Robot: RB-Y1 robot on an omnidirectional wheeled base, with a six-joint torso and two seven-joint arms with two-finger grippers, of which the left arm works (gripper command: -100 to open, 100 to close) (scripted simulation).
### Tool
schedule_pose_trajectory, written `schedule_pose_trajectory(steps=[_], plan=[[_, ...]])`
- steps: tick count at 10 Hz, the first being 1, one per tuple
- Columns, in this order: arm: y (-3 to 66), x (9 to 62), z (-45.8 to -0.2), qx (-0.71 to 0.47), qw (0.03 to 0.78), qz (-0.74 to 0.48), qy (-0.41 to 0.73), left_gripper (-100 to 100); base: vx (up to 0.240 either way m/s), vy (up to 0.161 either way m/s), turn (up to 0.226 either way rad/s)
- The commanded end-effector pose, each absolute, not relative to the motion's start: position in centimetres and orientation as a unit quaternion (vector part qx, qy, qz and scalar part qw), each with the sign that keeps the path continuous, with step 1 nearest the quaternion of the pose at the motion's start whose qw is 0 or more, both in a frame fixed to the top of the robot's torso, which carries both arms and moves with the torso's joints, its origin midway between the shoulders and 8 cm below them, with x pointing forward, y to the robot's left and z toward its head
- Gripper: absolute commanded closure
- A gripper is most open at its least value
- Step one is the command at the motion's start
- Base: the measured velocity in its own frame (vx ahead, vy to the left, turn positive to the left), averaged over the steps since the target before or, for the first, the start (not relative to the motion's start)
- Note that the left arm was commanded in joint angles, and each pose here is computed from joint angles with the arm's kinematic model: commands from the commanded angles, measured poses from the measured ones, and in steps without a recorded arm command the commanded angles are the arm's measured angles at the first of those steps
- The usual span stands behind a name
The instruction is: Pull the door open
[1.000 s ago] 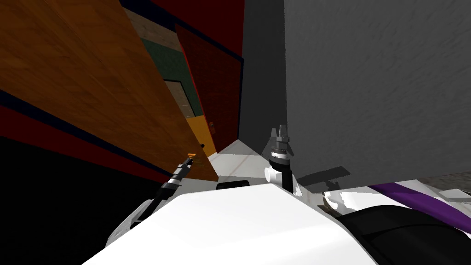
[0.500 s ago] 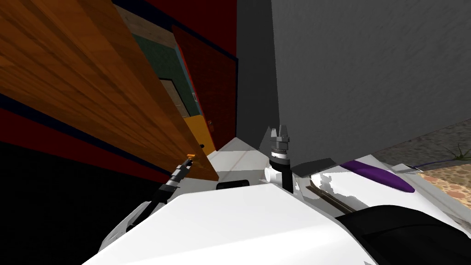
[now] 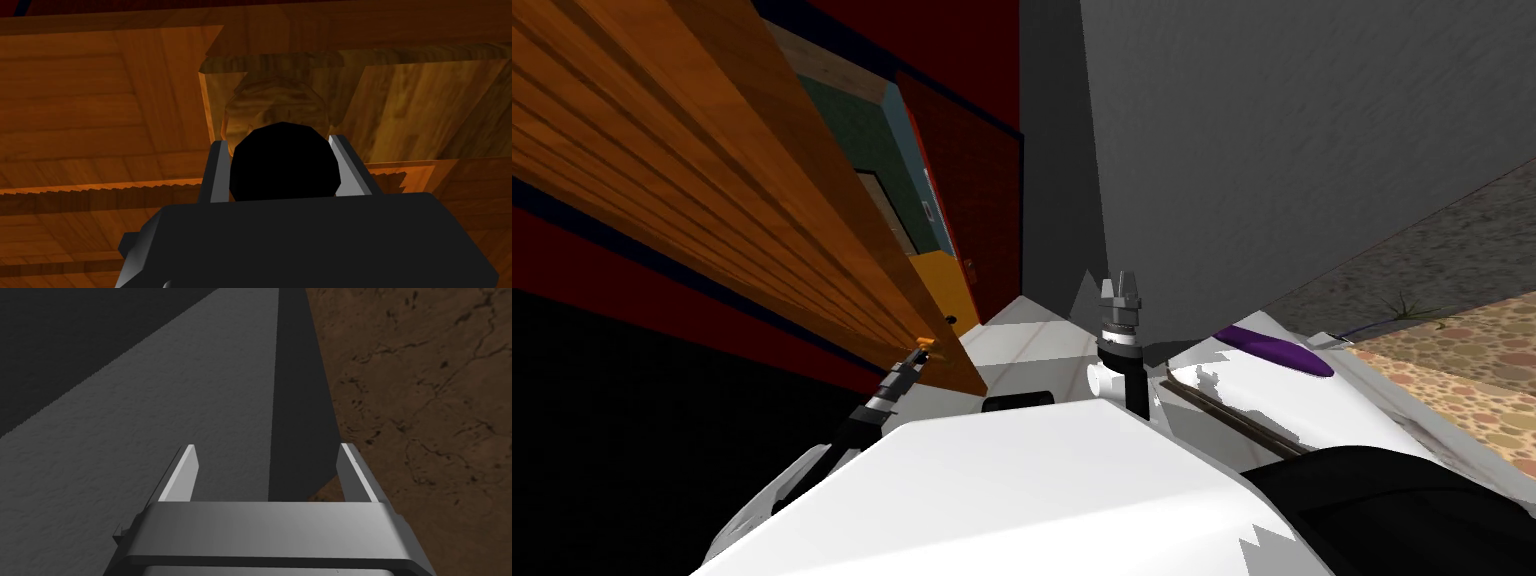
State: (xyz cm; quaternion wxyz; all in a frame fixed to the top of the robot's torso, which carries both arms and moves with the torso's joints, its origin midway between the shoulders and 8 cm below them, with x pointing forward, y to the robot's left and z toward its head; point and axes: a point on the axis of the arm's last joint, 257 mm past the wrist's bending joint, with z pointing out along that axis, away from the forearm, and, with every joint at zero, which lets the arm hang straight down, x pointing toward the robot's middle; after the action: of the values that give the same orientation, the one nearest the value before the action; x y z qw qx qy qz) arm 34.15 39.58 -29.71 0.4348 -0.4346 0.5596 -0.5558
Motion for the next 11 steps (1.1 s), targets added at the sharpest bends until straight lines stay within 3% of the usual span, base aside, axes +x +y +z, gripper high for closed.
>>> schedule_pose_trajectory(steps=[1,11], plan=[[39.6,34.1,-29.7,-0.435,0.435,-0.556,0.56,100,-0.076,0.037,-0.016],[37.4,30.0,-30.5,-0.397,0.419,-0.581,0.574,100,0.041,-0.03,0.045]])
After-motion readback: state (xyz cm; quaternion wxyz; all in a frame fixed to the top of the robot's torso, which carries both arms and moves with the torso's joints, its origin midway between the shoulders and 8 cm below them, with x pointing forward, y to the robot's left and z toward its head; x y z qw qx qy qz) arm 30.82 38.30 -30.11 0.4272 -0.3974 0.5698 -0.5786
